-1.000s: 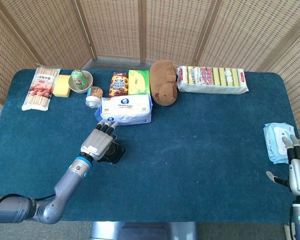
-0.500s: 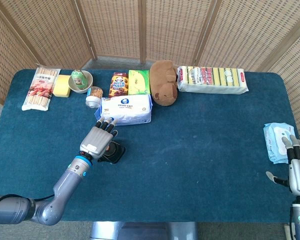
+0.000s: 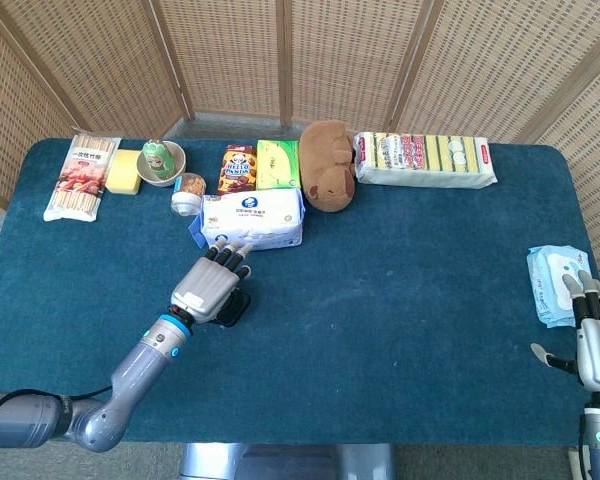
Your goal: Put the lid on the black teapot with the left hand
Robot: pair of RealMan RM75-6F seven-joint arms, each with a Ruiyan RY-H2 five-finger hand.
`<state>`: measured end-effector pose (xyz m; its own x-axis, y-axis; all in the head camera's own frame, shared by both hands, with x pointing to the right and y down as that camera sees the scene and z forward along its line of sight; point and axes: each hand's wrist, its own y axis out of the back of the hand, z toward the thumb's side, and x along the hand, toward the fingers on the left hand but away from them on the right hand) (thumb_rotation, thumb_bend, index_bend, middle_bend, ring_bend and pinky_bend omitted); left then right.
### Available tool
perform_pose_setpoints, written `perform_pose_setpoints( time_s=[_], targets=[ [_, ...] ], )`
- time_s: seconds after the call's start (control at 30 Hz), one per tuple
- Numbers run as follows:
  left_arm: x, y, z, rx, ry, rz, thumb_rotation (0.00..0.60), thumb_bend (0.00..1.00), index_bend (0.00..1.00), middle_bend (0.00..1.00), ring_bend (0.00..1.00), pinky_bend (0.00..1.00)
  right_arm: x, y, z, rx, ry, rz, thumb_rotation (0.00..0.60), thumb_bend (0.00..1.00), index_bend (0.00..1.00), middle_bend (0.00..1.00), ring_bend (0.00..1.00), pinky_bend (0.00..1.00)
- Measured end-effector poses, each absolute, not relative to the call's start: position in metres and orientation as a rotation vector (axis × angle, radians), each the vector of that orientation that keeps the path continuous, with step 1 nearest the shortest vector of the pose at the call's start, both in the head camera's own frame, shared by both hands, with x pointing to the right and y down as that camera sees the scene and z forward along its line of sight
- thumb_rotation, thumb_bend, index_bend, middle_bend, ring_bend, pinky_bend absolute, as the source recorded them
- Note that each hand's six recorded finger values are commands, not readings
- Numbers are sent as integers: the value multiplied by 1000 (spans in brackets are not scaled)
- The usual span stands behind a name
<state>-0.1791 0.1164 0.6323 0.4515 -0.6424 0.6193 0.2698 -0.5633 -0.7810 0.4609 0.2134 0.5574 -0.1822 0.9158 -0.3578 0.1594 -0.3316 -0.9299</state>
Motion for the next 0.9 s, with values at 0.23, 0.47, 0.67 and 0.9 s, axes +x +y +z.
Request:
perform_pose_setpoints(
  time_s=[0.23, 0.47, 0.67, 0.9],
  targets=[
    [-173, 119, 641, -1775, 304, -1259, 600, 222, 260, 0, 0, 50, 461, 213, 557, -1466, -1276, 1572, 600, 0, 48, 0, 0, 0],
    [-176, 119, 646, -1765, 303, -1283, 600, 221, 260, 0, 0, 50, 461, 213, 557, -1471, -1276, 1573, 600, 0, 48, 0, 0, 0],
    [-178, 119, 648, -1757, 298, -1296, 600, 222, 260, 0, 0, 50, 461, 213, 557, -1469, -1276, 1574, 600, 0, 48, 0, 0, 0],
    [-180, 117, 648, -1760, 310, -1302, 600, 222, 260, 0, 0, 50, 462, 213, 557, -1468, -1278, 1574, 600, 0, 48, 0, 0, 0]
  ],
)
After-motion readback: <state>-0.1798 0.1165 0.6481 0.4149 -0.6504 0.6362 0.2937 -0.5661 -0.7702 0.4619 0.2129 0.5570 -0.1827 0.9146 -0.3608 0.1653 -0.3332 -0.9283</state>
